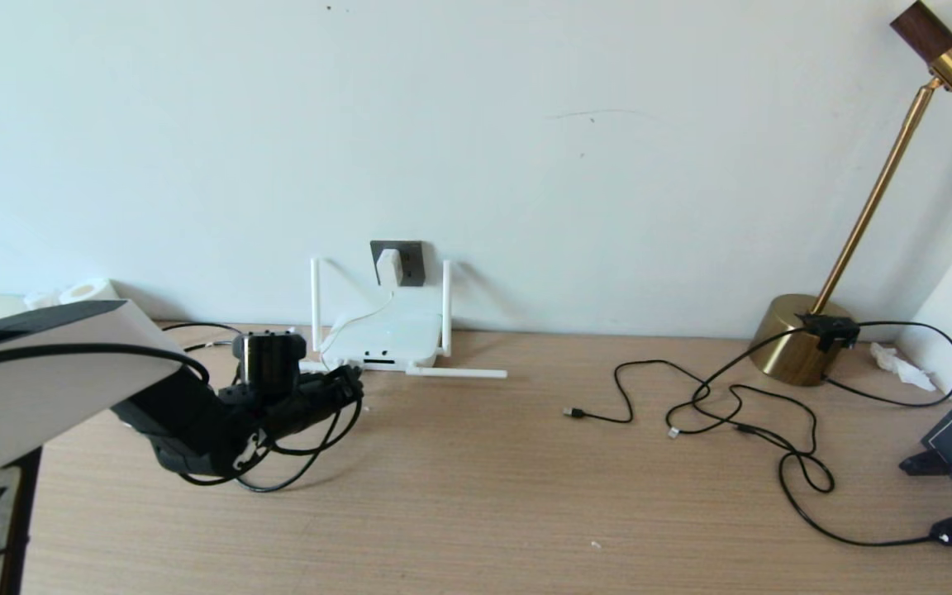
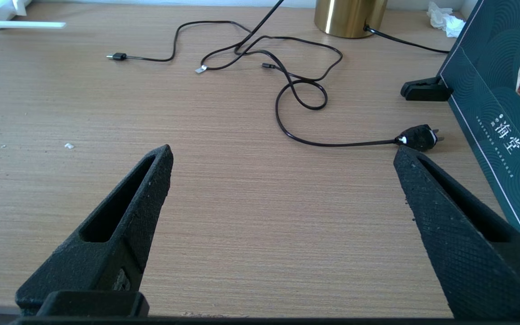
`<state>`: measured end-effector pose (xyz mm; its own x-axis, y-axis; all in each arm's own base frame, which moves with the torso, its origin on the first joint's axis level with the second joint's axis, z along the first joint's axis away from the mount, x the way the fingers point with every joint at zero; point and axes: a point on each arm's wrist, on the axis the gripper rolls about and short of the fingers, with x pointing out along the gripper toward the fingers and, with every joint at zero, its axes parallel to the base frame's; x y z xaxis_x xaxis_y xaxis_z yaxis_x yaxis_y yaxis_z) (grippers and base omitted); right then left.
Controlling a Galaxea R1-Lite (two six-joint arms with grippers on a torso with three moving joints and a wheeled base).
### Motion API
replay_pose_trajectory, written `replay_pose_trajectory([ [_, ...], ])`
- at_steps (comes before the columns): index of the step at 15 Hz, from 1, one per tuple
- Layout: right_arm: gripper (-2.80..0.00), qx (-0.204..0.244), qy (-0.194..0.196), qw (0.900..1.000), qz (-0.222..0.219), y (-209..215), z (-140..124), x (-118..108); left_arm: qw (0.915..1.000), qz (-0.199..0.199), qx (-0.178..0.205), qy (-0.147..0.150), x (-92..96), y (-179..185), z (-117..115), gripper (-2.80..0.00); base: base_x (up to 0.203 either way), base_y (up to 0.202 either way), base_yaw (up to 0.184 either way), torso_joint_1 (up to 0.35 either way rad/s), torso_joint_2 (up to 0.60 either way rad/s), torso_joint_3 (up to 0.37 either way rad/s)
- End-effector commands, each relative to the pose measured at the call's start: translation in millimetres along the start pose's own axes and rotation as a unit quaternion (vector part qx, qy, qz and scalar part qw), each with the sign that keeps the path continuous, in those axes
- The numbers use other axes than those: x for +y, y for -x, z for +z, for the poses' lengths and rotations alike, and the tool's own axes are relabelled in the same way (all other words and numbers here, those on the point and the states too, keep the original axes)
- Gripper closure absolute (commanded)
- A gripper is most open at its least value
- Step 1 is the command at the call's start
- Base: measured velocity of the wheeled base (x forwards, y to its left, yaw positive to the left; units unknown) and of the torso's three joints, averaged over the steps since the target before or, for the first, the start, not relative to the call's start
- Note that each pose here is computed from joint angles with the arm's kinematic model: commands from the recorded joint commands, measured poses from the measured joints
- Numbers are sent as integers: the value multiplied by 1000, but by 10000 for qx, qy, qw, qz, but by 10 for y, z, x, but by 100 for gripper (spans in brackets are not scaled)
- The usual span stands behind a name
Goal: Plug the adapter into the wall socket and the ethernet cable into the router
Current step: Plug cable into router interface
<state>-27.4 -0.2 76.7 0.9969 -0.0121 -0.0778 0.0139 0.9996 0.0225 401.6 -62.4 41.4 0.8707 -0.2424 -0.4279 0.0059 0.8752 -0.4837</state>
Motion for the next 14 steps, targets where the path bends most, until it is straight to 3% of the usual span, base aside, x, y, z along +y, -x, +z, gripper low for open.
replay_pose_trajectory([
  [1,-280,9,2,10000,-1,-1,1,0,10000,-5,3,9,-7,-25,13,0,0,0,0,0,0,0],
  [14,-280,9,2,10000,-1,-1,1,0,10000,8,28,31,12,-171,22,0,0,0,0,0,0,0],
])
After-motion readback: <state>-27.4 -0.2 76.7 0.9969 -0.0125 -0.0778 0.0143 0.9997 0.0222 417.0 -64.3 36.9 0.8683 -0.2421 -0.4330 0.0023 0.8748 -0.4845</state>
